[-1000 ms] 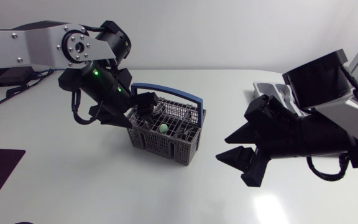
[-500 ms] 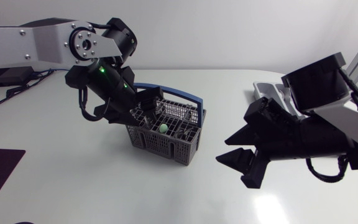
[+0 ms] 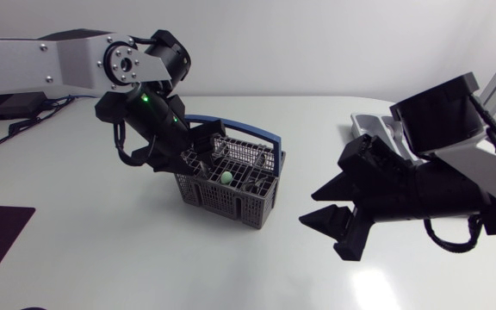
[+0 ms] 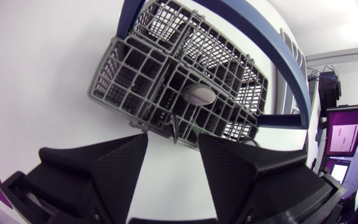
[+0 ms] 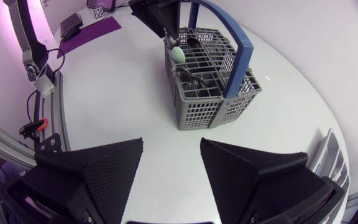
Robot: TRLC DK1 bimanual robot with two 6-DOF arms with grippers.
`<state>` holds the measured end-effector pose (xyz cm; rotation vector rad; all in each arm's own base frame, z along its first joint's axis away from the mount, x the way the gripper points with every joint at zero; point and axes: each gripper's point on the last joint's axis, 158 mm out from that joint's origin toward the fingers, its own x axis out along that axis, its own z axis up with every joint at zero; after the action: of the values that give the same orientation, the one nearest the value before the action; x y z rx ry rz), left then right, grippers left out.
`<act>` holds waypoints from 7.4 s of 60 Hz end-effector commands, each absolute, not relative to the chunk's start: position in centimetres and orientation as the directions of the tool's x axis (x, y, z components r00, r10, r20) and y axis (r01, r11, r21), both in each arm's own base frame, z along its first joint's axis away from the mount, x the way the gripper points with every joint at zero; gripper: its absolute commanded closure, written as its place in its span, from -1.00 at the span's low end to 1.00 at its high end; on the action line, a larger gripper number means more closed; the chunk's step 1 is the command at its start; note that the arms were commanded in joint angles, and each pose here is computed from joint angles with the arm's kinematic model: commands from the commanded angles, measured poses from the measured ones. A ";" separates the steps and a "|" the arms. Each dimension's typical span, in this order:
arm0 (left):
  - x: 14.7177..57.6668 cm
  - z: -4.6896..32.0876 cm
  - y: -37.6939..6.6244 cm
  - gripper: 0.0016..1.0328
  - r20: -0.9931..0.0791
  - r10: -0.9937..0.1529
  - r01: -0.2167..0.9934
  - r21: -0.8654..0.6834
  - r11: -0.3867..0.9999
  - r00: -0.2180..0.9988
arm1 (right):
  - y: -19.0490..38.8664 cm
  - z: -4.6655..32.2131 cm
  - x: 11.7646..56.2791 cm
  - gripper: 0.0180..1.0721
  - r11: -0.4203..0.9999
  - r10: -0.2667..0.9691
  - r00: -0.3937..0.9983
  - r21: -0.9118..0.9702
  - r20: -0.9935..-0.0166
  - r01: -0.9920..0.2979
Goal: Unload the cutlery basket into the drawer organizer.
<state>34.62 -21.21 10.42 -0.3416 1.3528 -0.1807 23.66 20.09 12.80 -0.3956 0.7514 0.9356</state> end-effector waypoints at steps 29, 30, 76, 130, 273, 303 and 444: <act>35.3 9.1 -21.7 0.18 -0.927 -0.330 -0.105 -0.352 0.930 0.179 | 20.6 10.9 23.3 -0.30 0.553 0.571 0.346 0.037 -0.745 -0.833; 35.3 9.1 -21.7 0.18 -0.927 -0.330 -0.105 -0.352 0.930 0.179 | 20.6 10.9 23.3 -0.30 0.553 0.571 0.346 0.037 -0.745 -0.833; 35.7 8.6 -21.7 0.54 -0.927 -0.329 -0.083 -0.348 0.934 0.180 | 20.8 10.5 23.2 -0.30 0.546 0.570 0.339 0.037 -0.748 -0.837; 34.6 8.9 -21.1 0.92 -0.925 -0.338 -0.030 -0.348 0.937 0.176 | 21.1 10.1 23.1 -0.30 0.546 0.562 0.339 0.031 -0.755 -0.837; 17.8 18.3 -30.9 0.93 -0.731 -0.668 0.901 -0.185 0.393 0.141 | 21.6 12.1 18.9 -0.82 0.348 0.668 0.274 -0.035 -0.692 -0.937; 13.0 16.8 -33.0 0.93 -0.707 -0.693 0.964 -0.258 0.064 -0.143 | 24.1 12.6 14.9 -0.72 0.136 0.747 0.126 -0.035 -0.653 -0.990; 29.1 15.6 -24.6 -0.45 -0.841 -0.451 0.711 -0.118 0.694 0.300 | -0.7 7.0 28.0 0.89 0.444 0.375 0.432 -0.250 -0.820 -0.860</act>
<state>28.66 -25.31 16.69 0.3145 0.9509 -0.8241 26.44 1.49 6.93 -0.6859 0.7905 0.8740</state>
